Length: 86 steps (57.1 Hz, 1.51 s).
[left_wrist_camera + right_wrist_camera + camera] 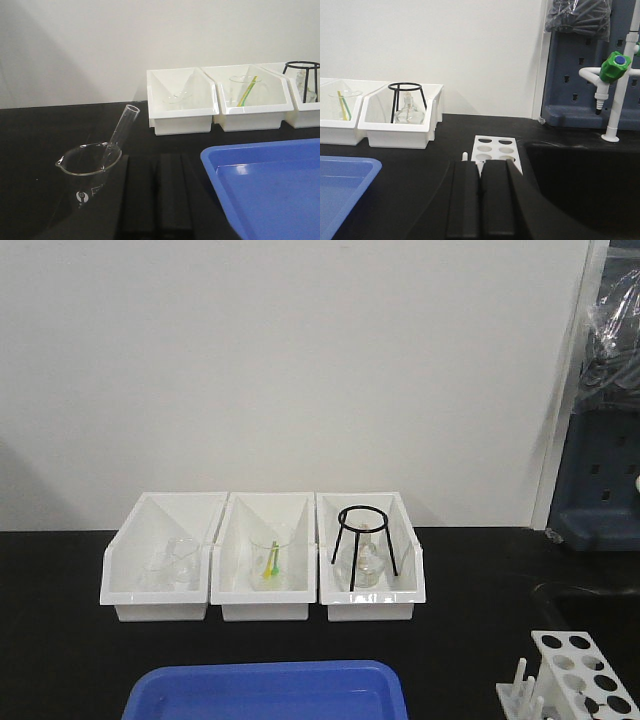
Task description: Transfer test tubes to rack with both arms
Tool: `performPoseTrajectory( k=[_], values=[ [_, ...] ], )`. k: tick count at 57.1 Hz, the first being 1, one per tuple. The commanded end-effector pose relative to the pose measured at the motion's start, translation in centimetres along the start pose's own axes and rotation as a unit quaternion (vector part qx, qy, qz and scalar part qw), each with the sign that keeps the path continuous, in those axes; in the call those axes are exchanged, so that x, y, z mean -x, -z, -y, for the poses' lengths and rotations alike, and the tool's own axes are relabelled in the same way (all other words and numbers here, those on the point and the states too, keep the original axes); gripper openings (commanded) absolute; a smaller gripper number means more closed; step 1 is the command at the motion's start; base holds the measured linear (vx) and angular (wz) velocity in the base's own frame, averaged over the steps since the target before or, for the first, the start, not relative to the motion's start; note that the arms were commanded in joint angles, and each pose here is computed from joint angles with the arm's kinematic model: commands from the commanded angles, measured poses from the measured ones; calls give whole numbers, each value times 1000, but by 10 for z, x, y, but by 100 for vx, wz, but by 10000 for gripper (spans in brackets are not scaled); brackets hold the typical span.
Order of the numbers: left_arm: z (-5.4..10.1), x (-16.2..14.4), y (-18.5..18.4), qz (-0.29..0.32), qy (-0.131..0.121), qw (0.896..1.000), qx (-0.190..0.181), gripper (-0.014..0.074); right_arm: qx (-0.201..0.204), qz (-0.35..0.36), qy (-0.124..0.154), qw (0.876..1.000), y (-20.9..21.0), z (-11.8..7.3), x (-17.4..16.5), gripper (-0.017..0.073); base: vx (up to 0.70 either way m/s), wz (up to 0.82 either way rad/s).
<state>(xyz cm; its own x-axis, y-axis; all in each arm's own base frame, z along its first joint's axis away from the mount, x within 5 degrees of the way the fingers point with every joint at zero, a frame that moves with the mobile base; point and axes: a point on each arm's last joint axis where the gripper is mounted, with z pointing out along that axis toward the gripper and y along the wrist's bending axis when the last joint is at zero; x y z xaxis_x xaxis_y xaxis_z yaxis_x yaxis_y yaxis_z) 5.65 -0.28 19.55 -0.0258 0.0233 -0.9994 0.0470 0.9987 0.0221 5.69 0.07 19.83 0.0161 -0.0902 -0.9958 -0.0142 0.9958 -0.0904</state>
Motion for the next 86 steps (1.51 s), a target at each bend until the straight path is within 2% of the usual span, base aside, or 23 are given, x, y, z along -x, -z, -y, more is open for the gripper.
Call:
performPoseTrajectory(
  k=[1,34,46,54,64,70,75,80,86],
  values=[
    [-1,16,2,51,5,999,4,-4,0,38,6,999,1,0,4,-8,4,-1],
    [-1,16,2,53,5,999,4,-4,0,39,6,999,1,0,4,-8,1,0],
    [-1,23,3,93,5,996,7,-4,0,73,6,997,1,0,10,-8,0,0],
    [-2,34,5,151,6,988,12,-4,1,123,0,992,3,-1,19,-8,0,0],
    [-3,49,10,205,10,979,15,-2,1,202,0,979,9,0,40,-8,0,0],
    [-3,68,16,222,19,975,12,3,-3,204,1,979,12,3,60,-8,0,0],
    [-4,92,24,238,20,971,10,12,-6,181,4,983,12,6,83,-8,0,0],
    [-4,114,26,229,19,973,8,32,-8,166,4,986,8,8,105,-5,0,0],
    [-3,124,18,184,10,983,7,69,-6,152,3,988,-1,9,119,-1,0,0]
  ],
)
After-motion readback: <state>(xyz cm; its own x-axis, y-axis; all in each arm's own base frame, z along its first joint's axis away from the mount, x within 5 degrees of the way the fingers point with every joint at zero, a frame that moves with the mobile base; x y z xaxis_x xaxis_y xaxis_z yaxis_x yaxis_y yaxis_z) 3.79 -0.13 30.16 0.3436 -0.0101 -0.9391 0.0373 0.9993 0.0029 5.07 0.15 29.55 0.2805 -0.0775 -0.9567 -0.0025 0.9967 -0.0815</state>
